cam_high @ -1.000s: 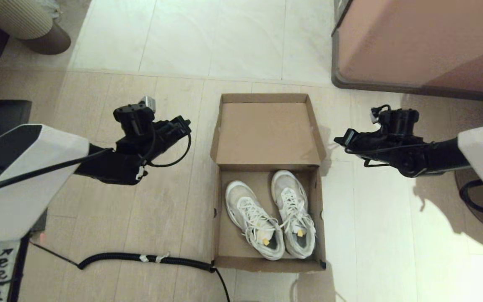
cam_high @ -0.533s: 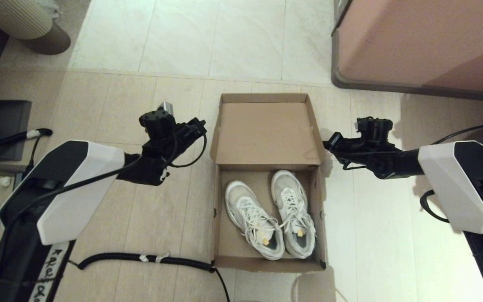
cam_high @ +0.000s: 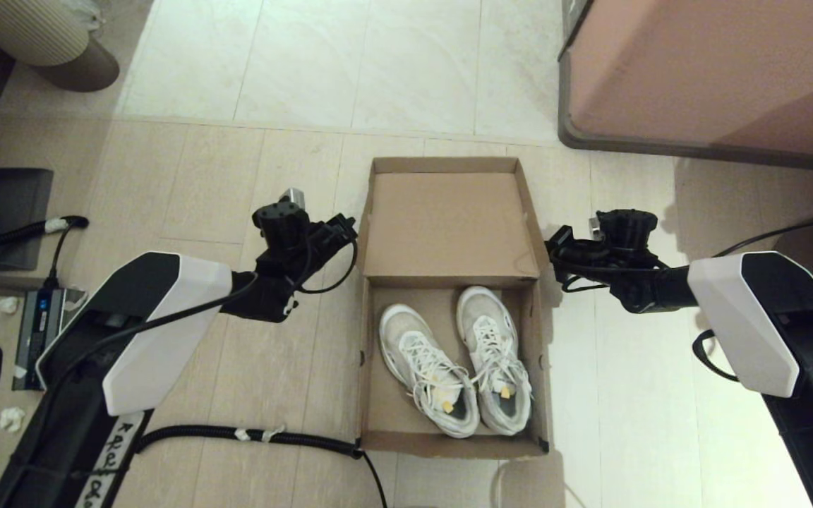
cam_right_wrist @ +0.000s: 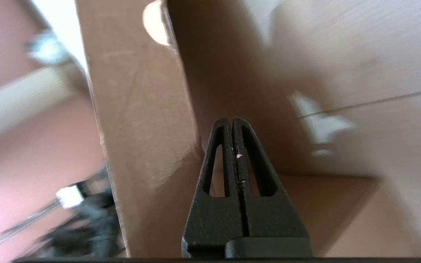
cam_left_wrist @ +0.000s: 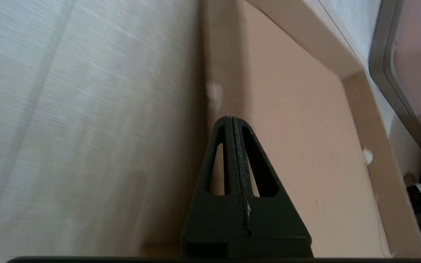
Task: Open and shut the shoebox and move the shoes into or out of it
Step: Close the shoe box
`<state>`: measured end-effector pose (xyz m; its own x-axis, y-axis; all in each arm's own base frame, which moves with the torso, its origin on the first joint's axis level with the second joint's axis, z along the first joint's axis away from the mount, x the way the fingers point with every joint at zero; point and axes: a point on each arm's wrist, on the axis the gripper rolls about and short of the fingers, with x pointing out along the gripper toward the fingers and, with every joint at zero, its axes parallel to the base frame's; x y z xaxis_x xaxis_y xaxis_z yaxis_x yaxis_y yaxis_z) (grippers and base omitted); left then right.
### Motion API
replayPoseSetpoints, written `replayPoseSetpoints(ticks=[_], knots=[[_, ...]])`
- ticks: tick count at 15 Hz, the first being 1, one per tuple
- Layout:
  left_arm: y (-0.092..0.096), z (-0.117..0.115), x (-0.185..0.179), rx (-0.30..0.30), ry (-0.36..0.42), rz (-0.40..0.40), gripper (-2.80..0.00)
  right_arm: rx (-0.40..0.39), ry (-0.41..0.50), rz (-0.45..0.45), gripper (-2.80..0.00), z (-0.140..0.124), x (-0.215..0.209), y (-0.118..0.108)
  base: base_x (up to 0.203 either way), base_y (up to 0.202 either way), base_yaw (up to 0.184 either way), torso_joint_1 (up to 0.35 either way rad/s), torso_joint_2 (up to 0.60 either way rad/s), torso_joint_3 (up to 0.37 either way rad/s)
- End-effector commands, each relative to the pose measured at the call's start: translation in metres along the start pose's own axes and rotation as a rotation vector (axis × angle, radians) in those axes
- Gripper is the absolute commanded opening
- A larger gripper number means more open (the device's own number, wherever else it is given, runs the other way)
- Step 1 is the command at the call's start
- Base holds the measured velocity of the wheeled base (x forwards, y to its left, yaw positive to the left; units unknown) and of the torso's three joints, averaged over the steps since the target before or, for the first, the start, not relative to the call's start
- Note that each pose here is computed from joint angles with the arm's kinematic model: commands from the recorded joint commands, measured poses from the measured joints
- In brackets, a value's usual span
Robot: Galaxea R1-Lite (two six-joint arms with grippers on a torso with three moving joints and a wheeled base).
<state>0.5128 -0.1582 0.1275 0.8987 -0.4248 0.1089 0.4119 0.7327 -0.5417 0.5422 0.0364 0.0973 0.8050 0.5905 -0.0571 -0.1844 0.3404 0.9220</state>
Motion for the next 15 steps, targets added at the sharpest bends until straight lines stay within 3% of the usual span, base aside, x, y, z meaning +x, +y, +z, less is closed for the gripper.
replayPoseSetpoints(ticks=[1,3,11,15], knots=[[0.001,-0.007,0.001,-0.005,0.011,-0.001,-2.80,0.073,0.013,0.043,-2.80,-0.001,0.002,-0.005,0.000,0.000,0.000,0.000,0.00,0.000],[0.000,-0.010,0.002,-0.006,0.015,-0.004,-2.80,0.148,0.052,0.098,-2.80,-0.002,0.003,-0.005,0.000,0.000,0.000,0.000,0.00,0.000],[-0.002,-0.023,0.005,-0.009,0.028,-0.018,-2.80,0.297,0.218,0.280,-2.80,0.000,-0.001,-0.014,0.000,0.000,0.000,0.000,0.00,0.000],[-0.024,0.009,0.000,-0.002,-0.043,-0.040,-2.80,0.288,0.250,0.292,-2.80,0.000,-0.003,-0.014,0.000,0.000,0.000,0.000,0.00,0.000]])
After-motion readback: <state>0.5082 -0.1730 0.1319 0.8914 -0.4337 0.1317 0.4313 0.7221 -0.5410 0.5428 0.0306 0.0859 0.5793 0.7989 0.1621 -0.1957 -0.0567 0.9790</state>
